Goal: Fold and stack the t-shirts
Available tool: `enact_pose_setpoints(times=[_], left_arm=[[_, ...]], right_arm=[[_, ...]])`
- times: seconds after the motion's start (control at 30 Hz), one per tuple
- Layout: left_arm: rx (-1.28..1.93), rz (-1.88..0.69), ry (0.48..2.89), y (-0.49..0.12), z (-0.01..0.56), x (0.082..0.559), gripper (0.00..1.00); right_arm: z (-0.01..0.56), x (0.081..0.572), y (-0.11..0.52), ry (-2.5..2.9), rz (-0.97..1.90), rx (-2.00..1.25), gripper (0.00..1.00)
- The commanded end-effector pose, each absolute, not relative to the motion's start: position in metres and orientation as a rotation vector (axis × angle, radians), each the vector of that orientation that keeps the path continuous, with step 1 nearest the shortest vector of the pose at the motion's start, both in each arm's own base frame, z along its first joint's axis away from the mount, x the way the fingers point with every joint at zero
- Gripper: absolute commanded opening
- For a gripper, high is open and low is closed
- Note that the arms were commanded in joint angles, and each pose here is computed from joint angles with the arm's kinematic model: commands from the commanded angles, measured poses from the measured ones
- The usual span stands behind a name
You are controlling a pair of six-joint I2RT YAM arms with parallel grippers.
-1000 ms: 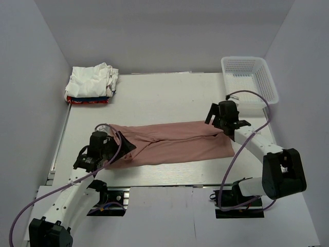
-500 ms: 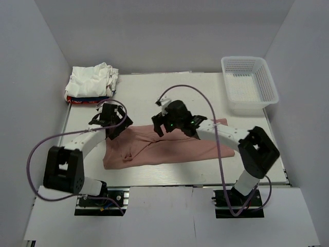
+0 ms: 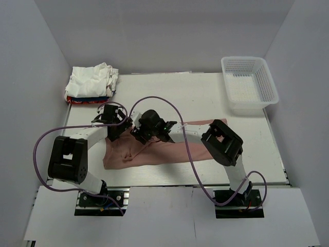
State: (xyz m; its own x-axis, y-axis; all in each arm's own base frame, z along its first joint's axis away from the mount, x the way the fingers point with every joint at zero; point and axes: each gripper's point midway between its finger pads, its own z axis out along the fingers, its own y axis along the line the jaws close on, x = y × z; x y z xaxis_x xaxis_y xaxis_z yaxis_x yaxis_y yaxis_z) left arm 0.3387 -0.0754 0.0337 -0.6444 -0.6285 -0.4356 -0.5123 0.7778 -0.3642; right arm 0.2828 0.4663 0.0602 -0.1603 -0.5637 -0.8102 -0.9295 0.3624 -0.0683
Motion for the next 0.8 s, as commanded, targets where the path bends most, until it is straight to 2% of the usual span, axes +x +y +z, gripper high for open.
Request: enact_pose_setpoints(times=[0.0,0.07,0.1,0.27,0.3,0.33,0.37,0.63,0.73,0.77], left_arm=[[-0.888,-0.233,2.486,-0.069,0.009,0.324,1.00],[-0.876,-0.240,2.503,-0.070,0.004,0.321,1.00],[-0.876,-0.240,2.503,-0.070,0.004,0.321,1.00],[-0.887,-0.237,2.498,-0.067,0.004,0.322,1.00],[-0.876,-0.234,2.502,-0.067,0.004,0.321,1.00],[-0.877,-0.223,2.498,-0.065,0.004,0.322,1.00],[-0.877,-0.222,2.498,-0.065,0.004,0.322,1.00],[-0.889,-0.180,2.513,-0.060,-0.001,0.315,1.00],[-0.889,-0.180,2.513,-0.060,-0.001,0.315,1.00],[-0.889,-0.180,2.513,-0.060,-0.001,0.315,1.00]], right_arm=[[0.081,0.292,0.493,1.701,0.616,-1.306,0.64],[0.078,0.294,0.493,1.698,0.616,-1.294,0.55],[0.077,0.294,0.493,1.697,0.617,-1.295,0.44],[0.071,0.287,0.490,1.725,0.640,-1.310,0.37],[0.067,0.284,0.487,1.727,0.645,-1.306,0.32],[0.066,0.281,0.487,1.726,0.665,-1.309,0.21],[0.065,0.276,0.481,1.735,0.670,-1.309,0.18],[0.091,0.260,0.463,1.711,0.722,-1.228,0.06],[0.094,0.253,0.448,1.725,0.726,-1.195,0.06],[0.092,0.254,0.443,1.741,0.711,-1.175,0.11]])
